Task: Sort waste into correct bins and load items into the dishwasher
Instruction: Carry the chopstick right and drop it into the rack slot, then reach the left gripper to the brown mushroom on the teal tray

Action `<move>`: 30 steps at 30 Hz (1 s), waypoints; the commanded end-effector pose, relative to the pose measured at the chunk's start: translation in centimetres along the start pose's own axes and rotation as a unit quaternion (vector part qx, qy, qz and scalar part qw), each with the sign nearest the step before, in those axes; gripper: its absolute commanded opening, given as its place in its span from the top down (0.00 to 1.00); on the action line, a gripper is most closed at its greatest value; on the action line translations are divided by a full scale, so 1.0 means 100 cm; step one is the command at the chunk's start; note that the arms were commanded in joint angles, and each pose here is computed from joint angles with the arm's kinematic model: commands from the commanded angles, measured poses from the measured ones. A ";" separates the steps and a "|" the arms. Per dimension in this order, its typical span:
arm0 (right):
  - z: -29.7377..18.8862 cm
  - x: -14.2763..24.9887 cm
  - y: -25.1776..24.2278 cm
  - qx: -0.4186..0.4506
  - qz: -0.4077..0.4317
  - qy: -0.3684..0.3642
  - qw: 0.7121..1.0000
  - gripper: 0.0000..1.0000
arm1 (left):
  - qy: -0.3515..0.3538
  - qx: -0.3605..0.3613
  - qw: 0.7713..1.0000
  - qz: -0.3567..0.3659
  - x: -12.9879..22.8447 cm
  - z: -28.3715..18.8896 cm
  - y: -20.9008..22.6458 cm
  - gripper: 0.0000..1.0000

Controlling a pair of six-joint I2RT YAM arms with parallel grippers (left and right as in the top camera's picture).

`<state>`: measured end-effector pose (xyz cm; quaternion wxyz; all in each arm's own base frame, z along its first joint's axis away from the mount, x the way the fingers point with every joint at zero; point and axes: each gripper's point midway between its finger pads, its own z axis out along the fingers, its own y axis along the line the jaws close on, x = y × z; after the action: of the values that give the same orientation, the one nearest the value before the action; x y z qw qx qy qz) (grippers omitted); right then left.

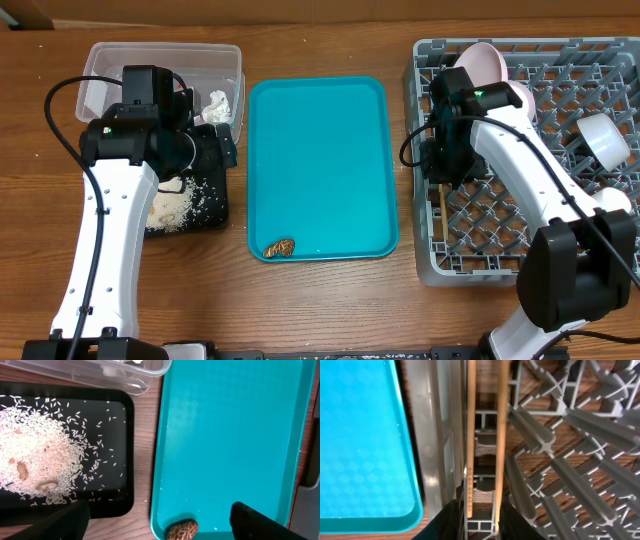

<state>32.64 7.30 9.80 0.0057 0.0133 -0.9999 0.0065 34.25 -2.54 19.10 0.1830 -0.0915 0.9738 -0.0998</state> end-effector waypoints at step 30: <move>-0.120 0.006 -0.105 -0.109 0.228 -0.148 0.956 0.00 | 0.243 -0.085 0.946 0.198 0.116 0.082 -0.067 0.05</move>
<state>32.41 -3.17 21.91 -0.1410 -0.2188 -0.9604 -0.0992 28.17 -12.52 11.27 -0.0126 0.0943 0.9953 -0.0204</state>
